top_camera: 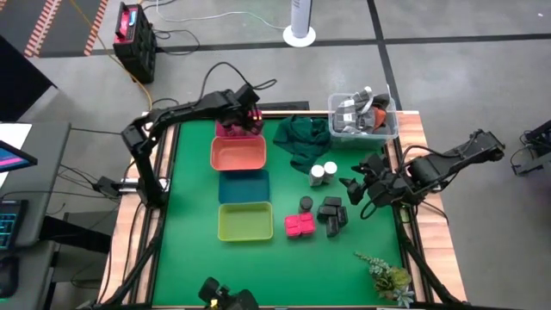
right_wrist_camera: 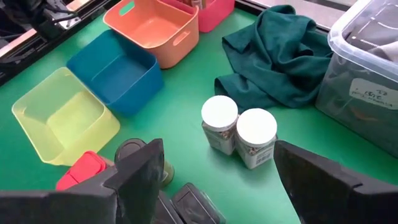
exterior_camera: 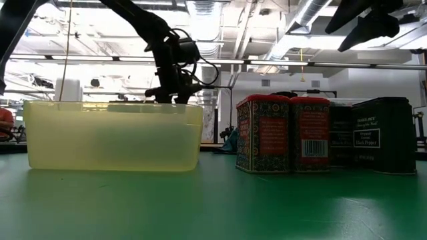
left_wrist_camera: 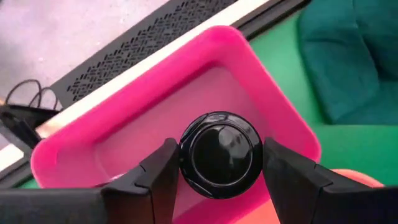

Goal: Sort spices by type
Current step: Put the top black spice bottle into the pink bin, then put the black spice bottle into the pink bin

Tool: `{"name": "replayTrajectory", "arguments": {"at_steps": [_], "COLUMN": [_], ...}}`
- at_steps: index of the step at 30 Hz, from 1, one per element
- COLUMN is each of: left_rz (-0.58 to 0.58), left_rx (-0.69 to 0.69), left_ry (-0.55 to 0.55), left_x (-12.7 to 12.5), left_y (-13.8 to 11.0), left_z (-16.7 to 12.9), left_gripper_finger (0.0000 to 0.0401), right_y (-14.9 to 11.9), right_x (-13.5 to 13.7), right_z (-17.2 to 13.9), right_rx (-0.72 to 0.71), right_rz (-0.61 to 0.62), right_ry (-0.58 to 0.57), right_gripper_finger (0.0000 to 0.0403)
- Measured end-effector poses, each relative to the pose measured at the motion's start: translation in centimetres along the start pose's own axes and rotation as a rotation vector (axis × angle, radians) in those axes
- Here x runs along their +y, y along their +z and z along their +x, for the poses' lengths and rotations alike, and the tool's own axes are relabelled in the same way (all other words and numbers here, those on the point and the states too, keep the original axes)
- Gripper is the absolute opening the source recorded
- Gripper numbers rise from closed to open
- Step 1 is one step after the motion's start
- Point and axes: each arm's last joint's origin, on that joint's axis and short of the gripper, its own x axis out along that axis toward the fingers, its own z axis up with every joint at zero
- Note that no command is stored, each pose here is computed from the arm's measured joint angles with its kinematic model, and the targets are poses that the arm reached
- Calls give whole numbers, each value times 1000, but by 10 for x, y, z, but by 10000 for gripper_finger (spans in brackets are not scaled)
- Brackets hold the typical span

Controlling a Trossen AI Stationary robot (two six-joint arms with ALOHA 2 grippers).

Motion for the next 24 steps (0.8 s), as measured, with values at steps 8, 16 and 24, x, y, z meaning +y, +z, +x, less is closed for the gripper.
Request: {"name": "replayTrajectory", "arguments": {"at_steps": [8,16,24], "left_rz": [36,66,244], "left_rx": [33,-34,-243], "left_ry": [29,75,-80], "left_x": [2,8,-7], "left_y": [-5,-1,-2], "left_z": [4,-18,-93], "left_gripper_finger": [250,294,294], "right_y": [0,0,0], "right_x": [0,0,0], "right_z": [0,0,0], "right_rx": [2,10,10], "right_rz": [-5,-8,-43], "right_ry": [2,7,7], "right_gripper_finger": [327,327,327]}}
